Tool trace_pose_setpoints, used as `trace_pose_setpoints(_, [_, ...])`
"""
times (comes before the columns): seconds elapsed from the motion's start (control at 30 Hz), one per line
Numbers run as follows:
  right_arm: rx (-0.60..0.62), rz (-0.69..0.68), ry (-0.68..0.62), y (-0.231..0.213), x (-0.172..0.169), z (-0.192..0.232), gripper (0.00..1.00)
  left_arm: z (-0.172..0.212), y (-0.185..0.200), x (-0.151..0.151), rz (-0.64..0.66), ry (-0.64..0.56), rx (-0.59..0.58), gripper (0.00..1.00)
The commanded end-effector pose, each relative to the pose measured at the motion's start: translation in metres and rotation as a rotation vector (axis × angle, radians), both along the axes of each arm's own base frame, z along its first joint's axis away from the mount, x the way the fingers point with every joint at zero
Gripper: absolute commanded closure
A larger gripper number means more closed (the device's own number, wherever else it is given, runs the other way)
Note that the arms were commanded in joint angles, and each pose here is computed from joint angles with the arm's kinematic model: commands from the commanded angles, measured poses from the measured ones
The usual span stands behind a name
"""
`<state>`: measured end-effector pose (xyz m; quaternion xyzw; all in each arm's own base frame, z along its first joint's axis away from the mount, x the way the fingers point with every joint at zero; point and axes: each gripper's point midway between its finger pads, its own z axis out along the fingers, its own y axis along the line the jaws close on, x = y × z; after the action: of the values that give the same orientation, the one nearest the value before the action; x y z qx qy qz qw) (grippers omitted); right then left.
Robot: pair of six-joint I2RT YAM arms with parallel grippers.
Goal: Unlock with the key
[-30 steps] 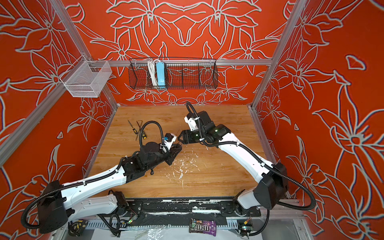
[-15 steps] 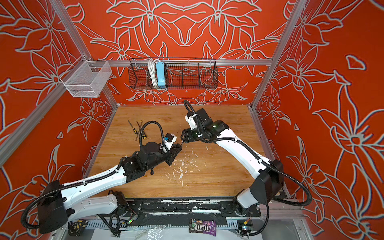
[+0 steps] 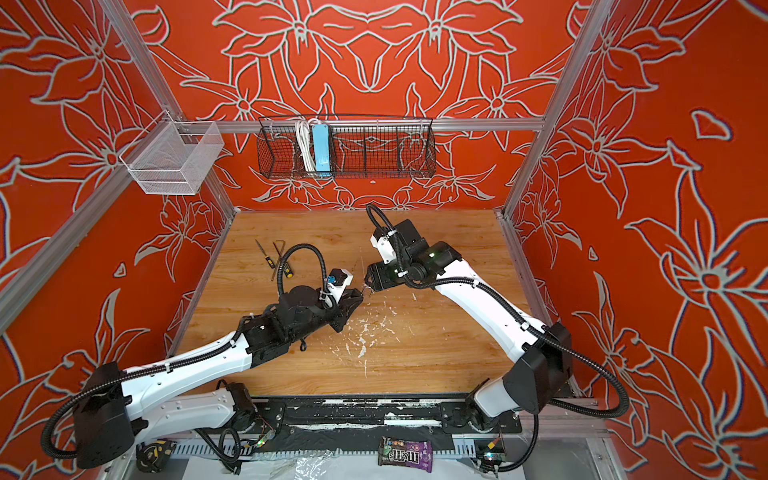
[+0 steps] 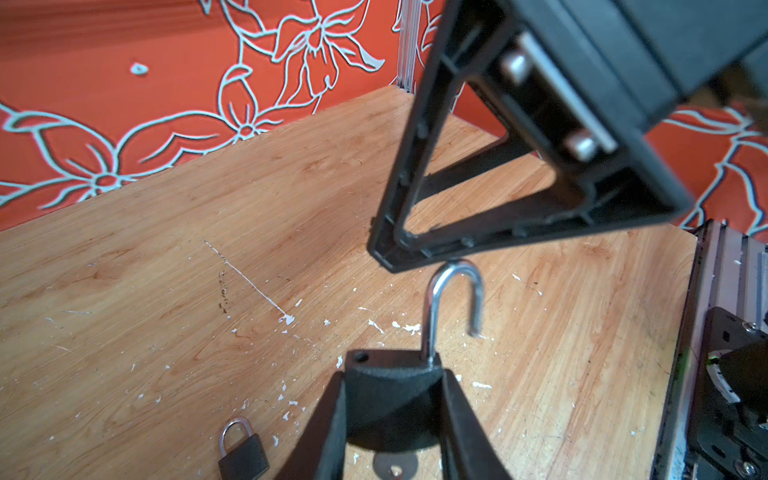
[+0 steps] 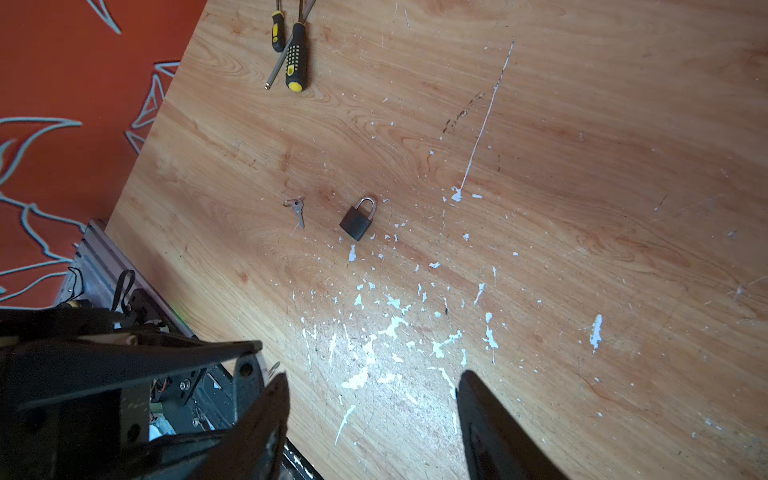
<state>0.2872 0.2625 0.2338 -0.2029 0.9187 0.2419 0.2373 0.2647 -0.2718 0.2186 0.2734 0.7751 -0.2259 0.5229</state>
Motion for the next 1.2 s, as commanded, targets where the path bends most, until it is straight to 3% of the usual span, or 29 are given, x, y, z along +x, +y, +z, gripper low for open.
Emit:
trace_pose_setpoints(0.0, [-0.034,0.026,0.010,-0.009,-0.013,-0.004,0.35,0.019,-0.002,0.004,0.001,-0.057,-0.048,1.00])
trace_pose_setpoints(0.17, [0.025,0.034,-0.001,-0.006,-0.020,0.002,0.35,0.018,-0.005,0.005,0.000,-0.044,-0.050,1.00])
trace_pose_setpoints(0.5, [-0.026,-0.057,-0.029,-0.034,-0.019,-0.009,0.34,0.015,-0.004,0.014,0.069,0.031,-0.069,1.00])
trace_pose_setpoints(0.83, [0.016,-0.244,0.043,-0.083,-0.030,-0.040,0.33,0.001,-0.018,0.028,0.294,0.404,-0.192,1.00])
trace_pose_setpoints(1.03, [0.031,-0.344,0.071,-0.111,-0.039,-0.056,0.31,-0.020,-0.032,0.032,0.407,0.576,-0.198,1.00])
trace_pose_setpoints(1.17, [0.040,-0.382,0.083,-0.123,-0.046,-0.068,0.31,-0.040,-0.039,0.040,0.483,0.660,-0.140,1.00])
